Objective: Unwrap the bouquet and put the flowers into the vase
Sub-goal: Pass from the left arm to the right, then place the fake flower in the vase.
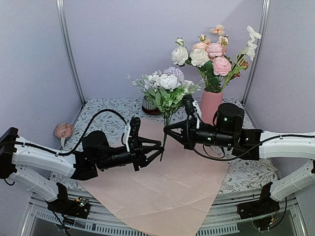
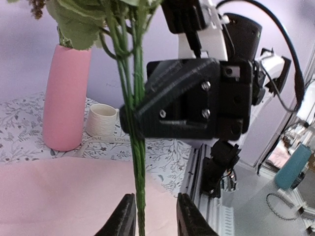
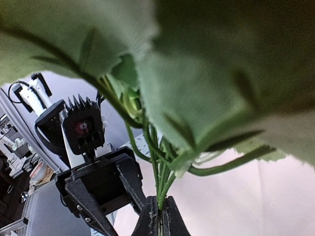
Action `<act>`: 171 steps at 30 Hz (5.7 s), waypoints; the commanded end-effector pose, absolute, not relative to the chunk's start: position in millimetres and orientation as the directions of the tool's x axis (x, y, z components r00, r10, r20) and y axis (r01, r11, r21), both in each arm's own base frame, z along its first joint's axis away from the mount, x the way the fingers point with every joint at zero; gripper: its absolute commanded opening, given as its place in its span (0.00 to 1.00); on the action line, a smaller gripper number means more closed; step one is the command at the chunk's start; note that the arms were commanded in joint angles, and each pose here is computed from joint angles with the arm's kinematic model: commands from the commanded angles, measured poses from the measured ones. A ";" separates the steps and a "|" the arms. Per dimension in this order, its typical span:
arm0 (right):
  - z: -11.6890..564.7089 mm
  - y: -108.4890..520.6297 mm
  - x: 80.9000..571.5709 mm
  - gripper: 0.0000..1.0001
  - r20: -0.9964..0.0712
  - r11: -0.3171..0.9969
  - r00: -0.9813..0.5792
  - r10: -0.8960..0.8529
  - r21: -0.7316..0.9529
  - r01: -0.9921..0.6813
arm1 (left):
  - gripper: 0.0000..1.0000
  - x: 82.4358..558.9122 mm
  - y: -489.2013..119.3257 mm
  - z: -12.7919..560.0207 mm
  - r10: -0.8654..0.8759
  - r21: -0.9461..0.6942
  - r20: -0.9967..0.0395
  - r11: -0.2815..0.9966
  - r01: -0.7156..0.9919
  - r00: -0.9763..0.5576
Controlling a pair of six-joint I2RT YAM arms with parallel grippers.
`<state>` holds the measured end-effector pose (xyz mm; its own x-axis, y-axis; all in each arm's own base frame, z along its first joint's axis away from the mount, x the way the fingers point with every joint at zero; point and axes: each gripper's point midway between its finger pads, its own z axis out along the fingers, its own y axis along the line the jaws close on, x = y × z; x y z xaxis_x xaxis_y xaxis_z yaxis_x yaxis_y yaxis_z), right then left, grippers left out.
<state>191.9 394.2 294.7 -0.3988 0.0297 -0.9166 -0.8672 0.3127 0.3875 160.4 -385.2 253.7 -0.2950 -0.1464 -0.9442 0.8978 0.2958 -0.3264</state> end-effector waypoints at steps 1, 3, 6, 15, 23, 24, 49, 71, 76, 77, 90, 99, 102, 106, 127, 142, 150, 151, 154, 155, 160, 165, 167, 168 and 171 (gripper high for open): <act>307.6 375.2 207.3 0.02 -0.923 0.404 -0.368 0.110 0.380 -0.832 | 0.41 160.7 -386.7 259.3 -0.153 -0.326 -0.944 0.291 0.900 -0.292; 307.9 371.1 209.3 0.02 -0.923 0.422 -0.365 0.121 0.380 -0.823 | 0.48 162.6 -385.6 258.9 -0.155 -0.330 -0.943 0.302 0.895 -0.295; 308.3 364.1 213.1 0.02 -0.923 0.453 -0.358 0.139 0.381 -0.806 | 0.56 165.6 -384.1 257.9 -0.156 -0.335 -0.941 0.320 0.886 -0.300; 308.8 312.3 228.1 0.02 -0.940 0.634 -0.276 0.200 0.339 -0.695 | 0.82 171.3 -369.4 260.6 -0.183 -0.335 -0.941 0.374 0.865 -0.285; 323.8 226.6 242.2 0.02 -0.974 0.857 -0.094 0.205 0.225 -0.464 | 0.92 175.7 -362.4 263.1 -0.182 -0.321 -0.946 0.410 0.854 -0.268; 328.2 214.9 243.6 0.02 -0.976 0.878 -0.070 0.208 0.218 -0.425 | 0.97 176.3 -362.2 262.4 -0.181 -0.322 -0.946 0.413 0.852 -0.269; 428.8 121.6 281.6 0.01 -0.905 0.974 0.384 0.184 0.115 -0.195 | 0.98 176.8 -362.2 258.8 -0.171 -0.326 -0.945 0.412 0.851 -0.279; 420.4 129.6 365.0 0.01 -0.863 0.924 0.417 0.286 0.133 -0.358 | 0.98 181.6 -349.1 258.2 -0.172 -0.302 -0.953 0.454 0.838 -0.250; 417.5 134.0 377.9 0.01 -0.868 0.929 0.424 0.258 0.101 -0.357 | 0.98 181.7 -349.2 258.1 -0.168 -0.297 -0.954 0.454 0.840 -0.247; 415.1 135.0 381.5 0.01 -0.872 0.930 0.420 0.249 0.094 -0.355 | 0.98 182.0 -349.1 257.1 -0.166 -0.296 -0.955 0.456 0.839 -0.247; 354.5 133.4 410.0 0.01 -0.934 0.940 0.292 0.207 0.107 -0.324 | 0.98 182.3 -348.5 257.1 -0.166 -0.299 -0.954 0.455 0.839 -0.250; 307.5 138.4 425.9 0.01 -0.972 0.938 0.147 0.181 0.125 -0.324 | 0.98 180.8 -349.5 256.7 -0.165 -0.303 -0.953 0.446 0.842 -0.256; 298.4 140.6 430.5 0.01 -0.978 0.935 0.112 0.176 0.130 -0.331 | 0.98 181.1 -349.2 256.9 -0.166 -0.305 -0.952 0.447 0.841 -0.257; 290.7 144.9 435.6 0.01 -0.984 0.931 0.075 0.161 0.126 -0.344 | 0.98 181.1 -348.9 257.6 -0.168 -0.304 -0.952 0.447 0.841 -0.255; 265.3 142.8 432.8 0.01 -0.995 0.939 -0.021 0.102 0.104 -0.328 | 0.98 179.9 -350.1 256.1 -0.162 -0.305 -0.952 0.441 0.844 -0.259; 249.1 147.0 436.5 0.01 -0.993 0.936 -0.083 0.081 0.104 -0.337 | 0.98 179.0 -353.5 257.4 -0.157 -0.300 -0.954 0.430 0.852 -0.257; 244.3 144.5 436.2 0.01 -0.992 0.941 -0.101 0.073 0.103 -0.324 | 0.98 178.9 -354.4 255.8 -0.148 -0.292 -0.956 0.430 0.854 -0.253; 242.8 144.1 435.8 0.01 -0.992 0.941 -0.106 0.072 0.103 -0.322 | 0.98 179.1 -354.3 255.9 -0.148 -0.293 -0.956 0.431 0.854 -0.253; 236.6 143.6 434.7 0.01 -0.990 0.942 -0.123 0.066 0.102 -0.319 | 0.98 179.2 -355.0 255.3 -0.147 -0.293 -0.956 0.431 0.854 -0.254; 234.9 142.9 434.3 0.01 -0.990 0.943 -0.126 0.064 0.101 -0.316 | 0.98 179.4 -354.9 255.2 -0.146 -0.293 -0.956 0.431 0.853 -0.254; 228.7 140.7 432.1 0.02 -0.988 0.946 -0.142 0.058 0.100 -0.307 | 0.98 178.7 -354.7 254.9 -0.147 -0.294 -0.956 0.430 0.854 -0.255; 233.7 139.5 428.5 0.09 -0.989 0.946 -0.137 0.061 0.101 -0.307 | 0.98 178.7 -354.2 255.3 -0.148 -0.295 -0.955 0.429 0.854 -0.256; 242.8 139.0 425.7 0.12 -0.991 0.945 -0.120 0.065 0.099 -0.310 | 0.98 178.7 -354.0 255.5 -0.148 -0.296 -0.955 0.429 0.853 -0.256; 248.4 138.5 424.6 0.13 -0.992 0.945 -0.109 0.067 0.098 -0.312 | 0.98 178.9 -353.9 255.7 -0.148 -0.294 -0.956 0.430 0.853 -0.254; 263.0 138.1 421.1 0.16 -0.994 0.944 -0.082 0.071 0.094 -0.317 | 0.98 178.9 -354.6 256.5 -0.150 -0.294 -0.956 0.429 0.854 -0.254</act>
